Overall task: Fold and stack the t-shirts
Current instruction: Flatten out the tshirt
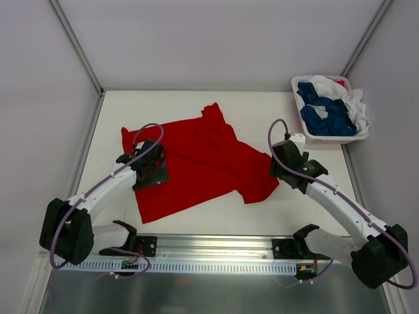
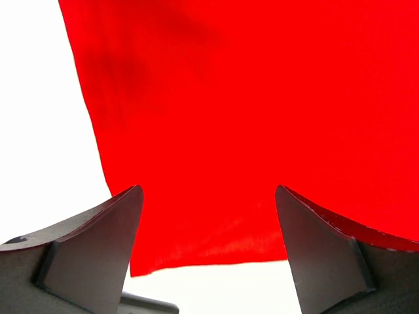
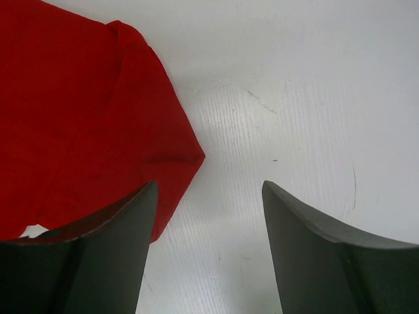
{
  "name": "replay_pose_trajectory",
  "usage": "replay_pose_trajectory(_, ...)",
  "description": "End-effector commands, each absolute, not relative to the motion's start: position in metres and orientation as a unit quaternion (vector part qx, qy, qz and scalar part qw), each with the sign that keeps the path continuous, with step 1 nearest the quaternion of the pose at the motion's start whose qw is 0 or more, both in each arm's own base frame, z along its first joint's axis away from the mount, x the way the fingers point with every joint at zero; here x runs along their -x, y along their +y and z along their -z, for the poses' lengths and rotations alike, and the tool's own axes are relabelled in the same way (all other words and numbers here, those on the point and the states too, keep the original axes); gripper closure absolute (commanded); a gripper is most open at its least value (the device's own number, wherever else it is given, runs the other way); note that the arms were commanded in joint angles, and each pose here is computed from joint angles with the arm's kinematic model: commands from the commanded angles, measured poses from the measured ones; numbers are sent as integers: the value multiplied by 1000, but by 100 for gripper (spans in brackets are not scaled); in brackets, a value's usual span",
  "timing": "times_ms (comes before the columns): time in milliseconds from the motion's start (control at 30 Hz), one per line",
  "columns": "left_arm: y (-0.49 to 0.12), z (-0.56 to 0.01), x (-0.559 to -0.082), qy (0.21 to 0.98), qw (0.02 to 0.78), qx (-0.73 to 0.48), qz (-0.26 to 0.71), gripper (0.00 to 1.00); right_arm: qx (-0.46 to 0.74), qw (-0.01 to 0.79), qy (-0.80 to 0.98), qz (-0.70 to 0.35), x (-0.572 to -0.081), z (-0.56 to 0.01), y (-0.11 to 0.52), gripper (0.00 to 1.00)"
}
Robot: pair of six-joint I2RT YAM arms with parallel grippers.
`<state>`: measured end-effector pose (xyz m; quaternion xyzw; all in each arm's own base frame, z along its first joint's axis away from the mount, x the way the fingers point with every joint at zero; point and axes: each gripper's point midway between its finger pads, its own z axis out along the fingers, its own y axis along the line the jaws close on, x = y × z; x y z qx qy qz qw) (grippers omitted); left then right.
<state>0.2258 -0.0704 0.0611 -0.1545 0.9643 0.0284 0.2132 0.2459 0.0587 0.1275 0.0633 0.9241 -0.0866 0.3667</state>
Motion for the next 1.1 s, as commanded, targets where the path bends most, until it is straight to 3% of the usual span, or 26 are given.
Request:
replay_pose_trajectory(0, -73, -64, -197, 962, 200, 187, -25, 18, -58, 365, 927, 70, -253, -124, 63, 32)
replay_pose_trajectory(333, -67, -68, -145, 961, 179, 202, -59, 26, -60, 360, 929, 59, -264, -120, 65, 32)
replay_pose_trajectory(667, -71, -35, -112, 963, 121, 196, -140, 26, -63, 359, 930, 47, -274, -121, 64, 31)
replay_pose_trajectory(1067, -47, -35, -104, 935, 157, 268, -170, 26, -62, 359, 931, 17, -276, -119, 63, 31)
